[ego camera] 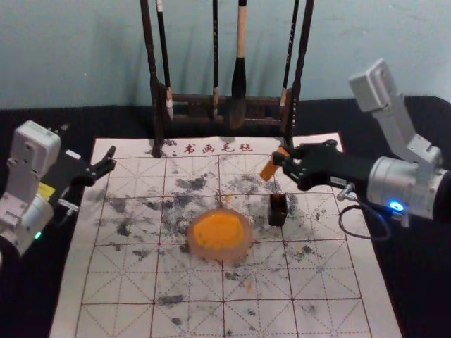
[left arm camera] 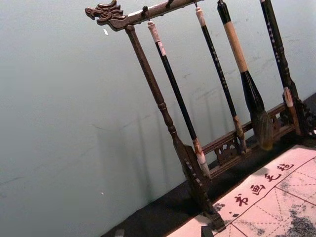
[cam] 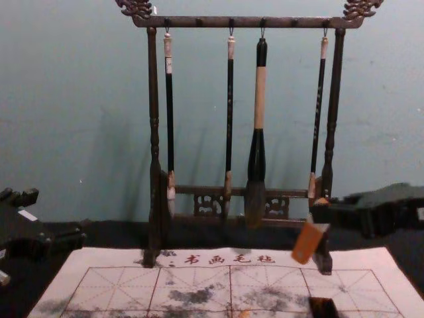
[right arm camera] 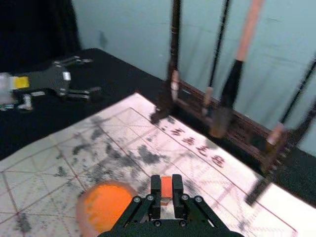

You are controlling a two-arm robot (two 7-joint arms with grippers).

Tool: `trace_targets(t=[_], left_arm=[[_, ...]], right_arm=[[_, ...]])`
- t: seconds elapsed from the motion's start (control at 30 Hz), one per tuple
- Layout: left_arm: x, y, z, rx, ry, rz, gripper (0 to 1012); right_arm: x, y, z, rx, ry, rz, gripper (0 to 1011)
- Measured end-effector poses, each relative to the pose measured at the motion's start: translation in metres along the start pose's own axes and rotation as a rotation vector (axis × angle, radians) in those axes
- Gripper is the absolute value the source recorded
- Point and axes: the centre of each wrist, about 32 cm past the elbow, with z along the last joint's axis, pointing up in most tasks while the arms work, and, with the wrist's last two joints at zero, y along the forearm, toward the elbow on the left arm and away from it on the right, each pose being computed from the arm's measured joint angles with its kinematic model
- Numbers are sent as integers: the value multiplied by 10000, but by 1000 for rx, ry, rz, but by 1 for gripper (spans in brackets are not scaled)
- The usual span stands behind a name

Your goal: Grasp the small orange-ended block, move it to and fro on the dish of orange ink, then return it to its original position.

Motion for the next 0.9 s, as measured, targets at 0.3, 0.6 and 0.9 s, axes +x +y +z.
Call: trace_targets(t=[0.3,0.6,0.9], left_arm=[[0,0,0,0,0,0,1001],[0,0,0,0,0,0,1001],[0,0,0,0,0,0,1001]], right_arm=[[-31,-131,-29,-53,25,-74,138],[-73,-166,-68,-70,41,-77,138],[-98,-128,-115,-86,57,-77,138]])
